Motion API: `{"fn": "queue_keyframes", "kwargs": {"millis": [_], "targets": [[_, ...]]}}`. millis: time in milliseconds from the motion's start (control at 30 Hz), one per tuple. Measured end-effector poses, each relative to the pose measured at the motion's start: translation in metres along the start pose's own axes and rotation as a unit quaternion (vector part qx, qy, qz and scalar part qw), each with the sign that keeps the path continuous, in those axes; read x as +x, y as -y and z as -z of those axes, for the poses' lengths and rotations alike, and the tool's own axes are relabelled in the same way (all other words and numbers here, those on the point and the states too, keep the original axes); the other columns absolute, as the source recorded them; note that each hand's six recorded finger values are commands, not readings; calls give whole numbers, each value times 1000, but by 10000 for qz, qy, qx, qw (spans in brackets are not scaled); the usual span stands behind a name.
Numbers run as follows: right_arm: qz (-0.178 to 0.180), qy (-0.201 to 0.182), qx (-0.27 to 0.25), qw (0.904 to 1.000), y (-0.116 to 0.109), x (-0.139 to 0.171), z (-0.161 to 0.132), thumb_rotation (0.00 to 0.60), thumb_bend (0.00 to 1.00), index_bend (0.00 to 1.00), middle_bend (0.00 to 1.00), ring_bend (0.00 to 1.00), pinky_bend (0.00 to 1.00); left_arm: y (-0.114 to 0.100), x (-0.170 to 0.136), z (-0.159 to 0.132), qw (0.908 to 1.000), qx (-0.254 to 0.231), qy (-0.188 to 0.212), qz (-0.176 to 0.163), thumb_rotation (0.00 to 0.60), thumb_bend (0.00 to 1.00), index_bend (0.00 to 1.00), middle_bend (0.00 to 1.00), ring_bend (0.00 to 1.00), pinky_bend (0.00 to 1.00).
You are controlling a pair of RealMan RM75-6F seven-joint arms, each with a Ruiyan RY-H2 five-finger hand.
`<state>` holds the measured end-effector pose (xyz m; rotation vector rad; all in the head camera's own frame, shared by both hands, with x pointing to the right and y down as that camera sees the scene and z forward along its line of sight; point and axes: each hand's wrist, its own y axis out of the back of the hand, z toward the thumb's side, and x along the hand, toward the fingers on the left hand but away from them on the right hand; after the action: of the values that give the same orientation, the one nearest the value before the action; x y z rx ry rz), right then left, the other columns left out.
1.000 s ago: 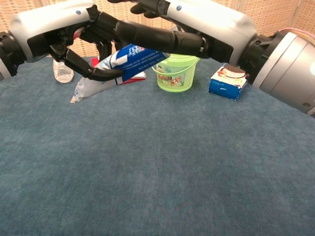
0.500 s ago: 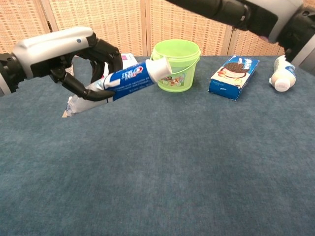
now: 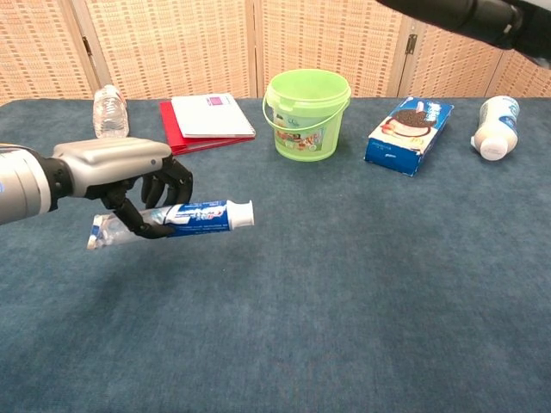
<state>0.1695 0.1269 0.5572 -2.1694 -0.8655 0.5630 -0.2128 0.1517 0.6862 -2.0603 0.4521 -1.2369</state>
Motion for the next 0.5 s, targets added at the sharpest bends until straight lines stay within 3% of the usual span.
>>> {"fn": "queue_keyframes", "kwargs": {"millis": [133,300,433,500], "targets": [[3,62,10,10000,-3,4,5,67,0,0,0,0,0,6,7,6,9991,-230,-326,120,600,355,357,501,365,486],[-21,118,107,9999,-7,7,11,68,0,0,0,0,0,5,10,9,9980,-399,-478,106,600,293,161,340,191,352],[-96,264,260,9993,-12,14,20,81,0,0,0,0,0,-3,5,17,9967,-555,-588,-67,600,292,154,317,170,311],[-165,376,371,9985,-15,19,27,163,0,0,0,0,0,-8,0,24,9959,-596,-667,-153,600,294,171,317,185,310]]}}
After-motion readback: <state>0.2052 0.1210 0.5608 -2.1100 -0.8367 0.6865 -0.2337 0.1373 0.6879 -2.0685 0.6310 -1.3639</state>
